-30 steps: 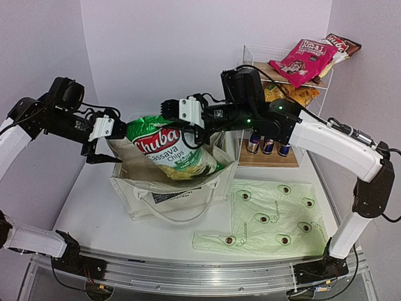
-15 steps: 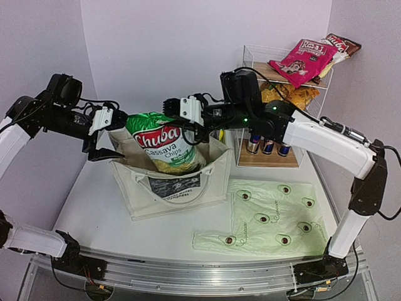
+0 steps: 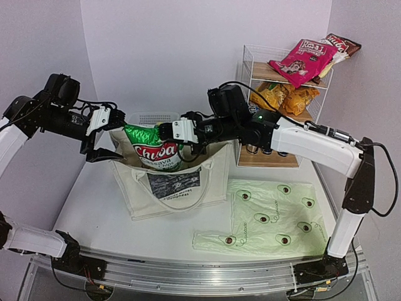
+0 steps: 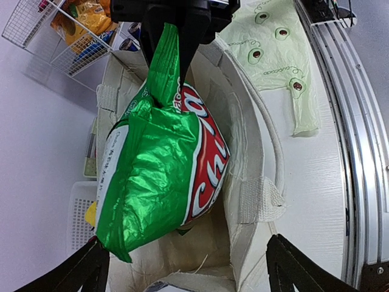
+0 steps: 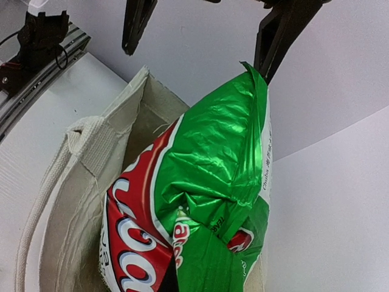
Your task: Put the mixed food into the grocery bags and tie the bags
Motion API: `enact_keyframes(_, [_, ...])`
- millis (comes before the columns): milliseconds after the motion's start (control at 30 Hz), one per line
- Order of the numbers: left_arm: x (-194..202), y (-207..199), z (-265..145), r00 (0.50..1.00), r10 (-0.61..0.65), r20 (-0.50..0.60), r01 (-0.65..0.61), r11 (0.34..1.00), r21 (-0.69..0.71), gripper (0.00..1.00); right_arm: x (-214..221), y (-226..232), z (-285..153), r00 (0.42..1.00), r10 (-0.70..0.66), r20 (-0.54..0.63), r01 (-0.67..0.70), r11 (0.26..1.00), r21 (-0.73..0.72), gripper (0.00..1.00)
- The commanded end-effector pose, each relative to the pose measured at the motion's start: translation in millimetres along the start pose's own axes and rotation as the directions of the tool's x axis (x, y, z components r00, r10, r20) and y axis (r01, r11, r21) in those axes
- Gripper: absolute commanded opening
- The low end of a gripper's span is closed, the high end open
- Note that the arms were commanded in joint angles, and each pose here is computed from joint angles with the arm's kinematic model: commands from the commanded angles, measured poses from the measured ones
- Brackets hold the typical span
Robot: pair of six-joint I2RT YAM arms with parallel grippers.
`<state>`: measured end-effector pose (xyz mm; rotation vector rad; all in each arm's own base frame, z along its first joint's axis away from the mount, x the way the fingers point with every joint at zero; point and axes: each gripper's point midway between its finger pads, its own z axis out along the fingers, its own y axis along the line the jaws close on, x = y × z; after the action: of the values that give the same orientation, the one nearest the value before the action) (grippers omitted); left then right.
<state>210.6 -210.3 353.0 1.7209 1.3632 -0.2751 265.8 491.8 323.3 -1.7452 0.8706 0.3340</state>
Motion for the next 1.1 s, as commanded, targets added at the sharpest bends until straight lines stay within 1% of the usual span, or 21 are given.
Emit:
enact_keyframes(0, [-27,11,-12,0.995,0.027,0.094,-0.022,0.999,-0.048,0.91,17,2,-1,0.997,0.013,-0.073,-0.013,1.000,0.012,0.09])
enact_keyframes(67, [-23,18,-10,0.997,0.023,0.080,-0.017,0.996,-0.082,0.94,17,1,-3,0.997,0.030,-0.075,-0.029,0.999,0.017,0.18])
enact_keyframes(167, [-16,30,-6,0.998,0.012,0.054,-0.005,0.990,-0.143,0.98,13,-2,-6,0.996,0.065,-0.066,-0.063,0.998,0.026,0.43])
enact_keyframes(233, [-15,31,-3,0.998,0.011,0.055,-0.003,0.989,-0.146,0.98,5,-9,-9,0.993,0.108,-0.045,-0.106,0.994,0.040,0.53])
enact_keyframes(333, [-17,30,0,0.997,-0.013,0.074,0.022,0.991,-0.129,0.98,-12,-24,-17,0.987,0.161,0.002,-0.161,0.985,0.064,0.60])
enact_keyframes(400, [-19,31,1,0.996,-0.030,0.082,0.040,0.991,-0.125,0.98,-24,-35,-24,0.976,0.213,0.037,-0.216,0.973,0.082,0.67])
enact_keyframes(467, [-20,36,2,0.994,-0.059,0.089,0.070,0.989,-0.131,0.98,-40,-49,-37,0.951,0.296,0.085,-0.304,0.947,0.101,0.72])
enact_keyframes(533, [-21,42,3,0.990,-0.098,0.097,0.111,0.983,-0.146,0.98,-59,-68,-56,0.910,0.390,0.143,-0.408,0.904,0.131,0.73])
enact_keyframes(600, [-22,49,4,0.986,-0.128,0.105,0.144,0.977,-0.159,0.98,-70,-88,-82,0.850,0.495,0.180,-0.524,0.832,0.184,0.75])
enact_keyframes(667, [-24,57,5,0.980,-0.163,0.114,0.181,0.968,-0.173,0.98,-70,-102,-110,0.802,0.571,0.178,-0.598,0.756,0.267,0.78])
enact_keyframes(767, [-25,69,7,0.969,-0.212,0.130,0.235,0.952,-0.197,0.98,-46,-107,-150,0.726,0.673,0.141,-0.666,0.638,0.388,0.78])
enact_keyframes(833, [-25,78,9,0.961,-0.241,0.138,0.267,0.938,-0.220,0.98,-22,-105,-177,0.660,0.740,0.128,-0.700,0.545,0.461,0.78])
enact_keyframes(933, [-21,91,14,0.955,-0.266,0.132,0.292,0.922,-0.254,0.98,34,-89,-214,0.473,0.874,0.116,-0.754,0.333,0.567,0.77])
enact_keyframes(967, [-20,94,16,0.955,-0.268,0.128,0.293,0.919,-0.264,0.98,52,-80,-224,0.398,0.909,0.121,-0.764,0.256,0.592,0.76])
enact_keyframes(1067, [-16,102,22,0.955,-0.272,0.117,0.294,0.915,-0.275,0.97,94,-63,-243,0.237,0.958,0.163,-0.778,0.087,0.622,0.75])
